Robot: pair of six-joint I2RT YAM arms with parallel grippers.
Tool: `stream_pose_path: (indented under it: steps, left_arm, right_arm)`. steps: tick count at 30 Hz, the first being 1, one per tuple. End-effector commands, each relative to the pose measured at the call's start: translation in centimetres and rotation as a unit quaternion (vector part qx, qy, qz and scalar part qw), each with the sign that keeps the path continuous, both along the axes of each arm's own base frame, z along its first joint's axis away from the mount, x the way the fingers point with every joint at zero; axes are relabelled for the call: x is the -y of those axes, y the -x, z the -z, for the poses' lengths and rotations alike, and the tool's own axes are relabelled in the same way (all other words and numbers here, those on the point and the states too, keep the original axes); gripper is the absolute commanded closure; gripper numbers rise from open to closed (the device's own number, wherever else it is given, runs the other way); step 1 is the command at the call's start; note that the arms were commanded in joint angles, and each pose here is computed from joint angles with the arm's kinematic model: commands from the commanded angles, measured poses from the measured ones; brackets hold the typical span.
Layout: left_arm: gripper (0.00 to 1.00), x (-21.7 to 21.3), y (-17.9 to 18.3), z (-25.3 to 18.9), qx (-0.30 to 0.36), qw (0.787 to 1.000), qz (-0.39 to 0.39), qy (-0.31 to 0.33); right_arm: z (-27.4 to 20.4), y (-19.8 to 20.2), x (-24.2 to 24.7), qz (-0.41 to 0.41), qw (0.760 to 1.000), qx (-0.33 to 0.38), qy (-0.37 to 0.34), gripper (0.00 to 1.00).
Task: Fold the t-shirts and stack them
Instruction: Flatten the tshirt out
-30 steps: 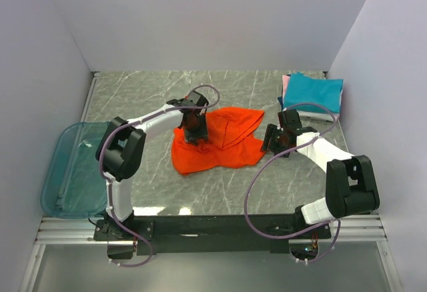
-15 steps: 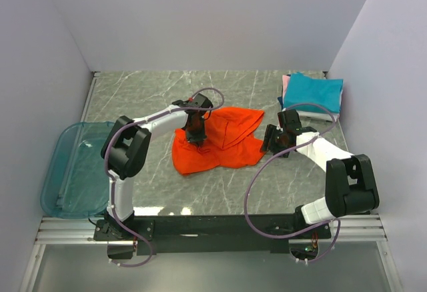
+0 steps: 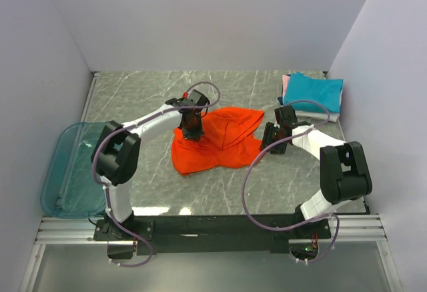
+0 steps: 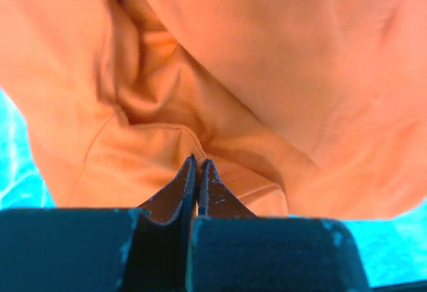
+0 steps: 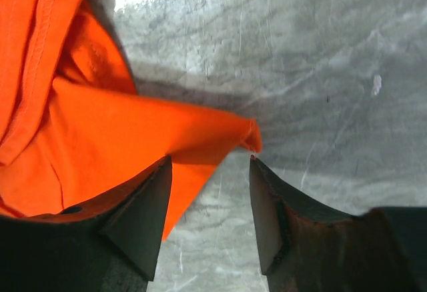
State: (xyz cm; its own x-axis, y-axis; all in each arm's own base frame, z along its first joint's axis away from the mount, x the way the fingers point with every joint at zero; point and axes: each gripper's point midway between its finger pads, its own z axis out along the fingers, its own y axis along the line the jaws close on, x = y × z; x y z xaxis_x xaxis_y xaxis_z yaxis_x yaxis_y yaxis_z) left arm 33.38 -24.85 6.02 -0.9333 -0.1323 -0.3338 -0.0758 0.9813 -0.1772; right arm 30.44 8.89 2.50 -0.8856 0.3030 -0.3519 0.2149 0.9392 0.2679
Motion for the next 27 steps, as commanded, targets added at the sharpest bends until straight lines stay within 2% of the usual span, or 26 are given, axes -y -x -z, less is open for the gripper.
stream_pose_path:
  steps: [1, 3, 4, 5, 6, 8, 11, 15, 19, 22, 25, 27]
  left_arm:
    - [1.0, -0.8, -0.5, -3.1, 0.036, 0.999, -0.03, 0.02]
    - [1.0, -1.3, -0.6, -3.9, 0.044, 0.998, -0.039, 0.028]
    - [1.0, -1.6, -0.8, -4.2, 0.047, 0.997, -0.049, 0.033]
    - [1.0, -1.9, -0.9, -5.1, 0.057, 0.996, -0.055, 0.042]
    - [1.0, -2.1, -1.0, -5.3, 0.057, 0.995, -0.059, 0.051]
    - [1.0, -3.0, -1.9, -7.1, 0.075, 0.991, -0.079, 0.076]
    - [1.0, -4.7, -3.6, -10.5, 0.113, 0.982, -0.102, 0.11]
    - [1.0, -8.5, -6.4, -16.2, 0.178, 0.961, -0.149, 0.151]
    - [1.0, -11.3, -7.4, -21.9, 0.231, 0.937, -0.176, 0.194]
    - [1.0, -14.3, -7.2, -27.0, 0.291, 0.906, -0.21, 0.224]
    - [1.0, -17.9, -5.2, -32.9, 0.376, 0.86, -0.238, 0.251]
    - [1.0, -20.1, -4.4, -34.9, 0.409, 0.839, -0.254, 0.256]
  right_arm:
    - [-0.8, -2.5, 0.2, 0.01, 0.999, 0.03, 0.004, 0.44]
    - [-0.4, -2.7, 0.2, 0.008, 1.0, 0.025, 0.004, 0.53]
    - [-0.6, -3.1, 0.0, 0.006, 1.0, 0.029, -0.002, 0.59]
    - [-0.6, -3.2, -0.2, 0.002, 1.0, 0.027, -0.006, 0.69]
    - [-0.4, -3.2, -0.3, -0.001, 1.0, 0.022, -0.012, 0.74]
    - [-1.4, -4.0, -1.1, -0.016, 0.999, 0.029, -0.033, 0.87]
    - [-4.1, -5.5, -1.6, -0.026, 0.997, 0.056, -0.043, 1.0]
    - [-10.0, -8.2, -1.3, -0.03, 0.993, 0.111, -0.029, 1.0]
    - [-19.2, -11.5, -1.3, -0.023, 0.979, 0.199, -0.041, 1.0]
    - [-25.2, -12.0, -1.2, -0.016, 0.965, 0.256, -0.05, 1.0]
    - [-31.2, -11.3, -0.3, -0.008, 0.946, 0.319, -0.05, 1.0]
    - [-34.5, -10.8, 0.3, 0.002, 0.934, 0.354, -0.054, 1.0]
